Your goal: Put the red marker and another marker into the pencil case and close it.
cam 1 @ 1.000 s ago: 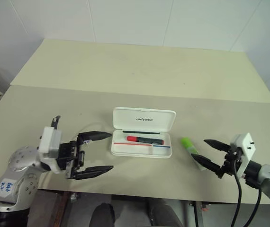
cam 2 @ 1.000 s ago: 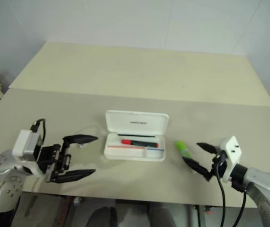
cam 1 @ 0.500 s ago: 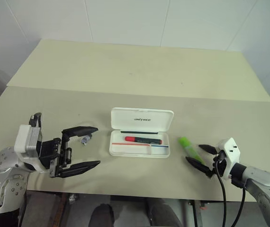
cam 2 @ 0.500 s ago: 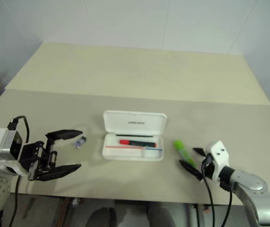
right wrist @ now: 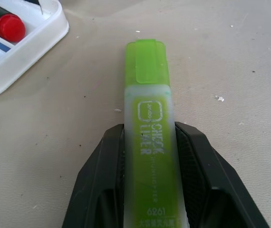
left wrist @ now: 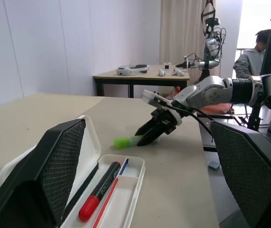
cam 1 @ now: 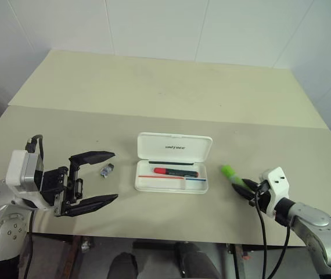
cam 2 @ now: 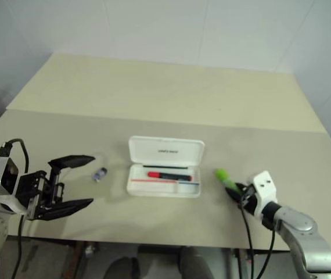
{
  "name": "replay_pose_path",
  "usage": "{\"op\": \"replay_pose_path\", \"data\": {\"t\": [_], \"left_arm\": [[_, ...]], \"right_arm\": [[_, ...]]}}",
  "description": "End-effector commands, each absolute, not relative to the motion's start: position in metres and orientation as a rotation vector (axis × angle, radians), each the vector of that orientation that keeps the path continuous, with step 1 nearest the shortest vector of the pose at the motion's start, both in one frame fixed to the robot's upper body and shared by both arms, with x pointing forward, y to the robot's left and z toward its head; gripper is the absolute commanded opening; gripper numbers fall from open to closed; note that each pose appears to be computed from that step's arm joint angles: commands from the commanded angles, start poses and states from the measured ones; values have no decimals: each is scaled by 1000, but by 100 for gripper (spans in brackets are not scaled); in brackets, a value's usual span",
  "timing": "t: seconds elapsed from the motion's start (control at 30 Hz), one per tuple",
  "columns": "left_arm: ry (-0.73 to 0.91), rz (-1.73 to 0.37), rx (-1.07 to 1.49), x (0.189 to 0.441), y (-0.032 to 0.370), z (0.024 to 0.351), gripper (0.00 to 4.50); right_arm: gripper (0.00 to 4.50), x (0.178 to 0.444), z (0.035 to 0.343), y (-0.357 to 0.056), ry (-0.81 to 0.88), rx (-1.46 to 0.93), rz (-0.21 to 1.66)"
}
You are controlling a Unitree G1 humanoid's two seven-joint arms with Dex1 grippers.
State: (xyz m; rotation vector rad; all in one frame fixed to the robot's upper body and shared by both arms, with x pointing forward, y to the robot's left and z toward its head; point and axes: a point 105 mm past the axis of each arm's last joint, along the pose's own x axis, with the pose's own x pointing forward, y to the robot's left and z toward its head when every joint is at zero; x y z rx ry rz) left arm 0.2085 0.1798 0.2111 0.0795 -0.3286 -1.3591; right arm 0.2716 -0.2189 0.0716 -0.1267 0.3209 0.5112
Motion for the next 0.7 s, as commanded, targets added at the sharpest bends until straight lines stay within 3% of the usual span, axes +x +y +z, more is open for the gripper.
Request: {"op": "replay_pose_path", "data": {"t": [0.03, 0.13, 0.37, 0.7], "left_arm": [[-362, -1366, 83, 207, 181, 219, 450], [-365, -1366, 79, 208, 182, 220, 450], [-363, -1337, 62, 211, 196, 220, 450], [-350, -1299, 72, 214, 215, 217, 450]], "right_arm": [[112, 278, 68, -236, 340, -136, 416], [112, 285, 79, -239, 302, -142, 421], [112, 284, 154, -213, 100, -156, 657], [112, 250, 194, -176, 156, -221, 1004]]}}
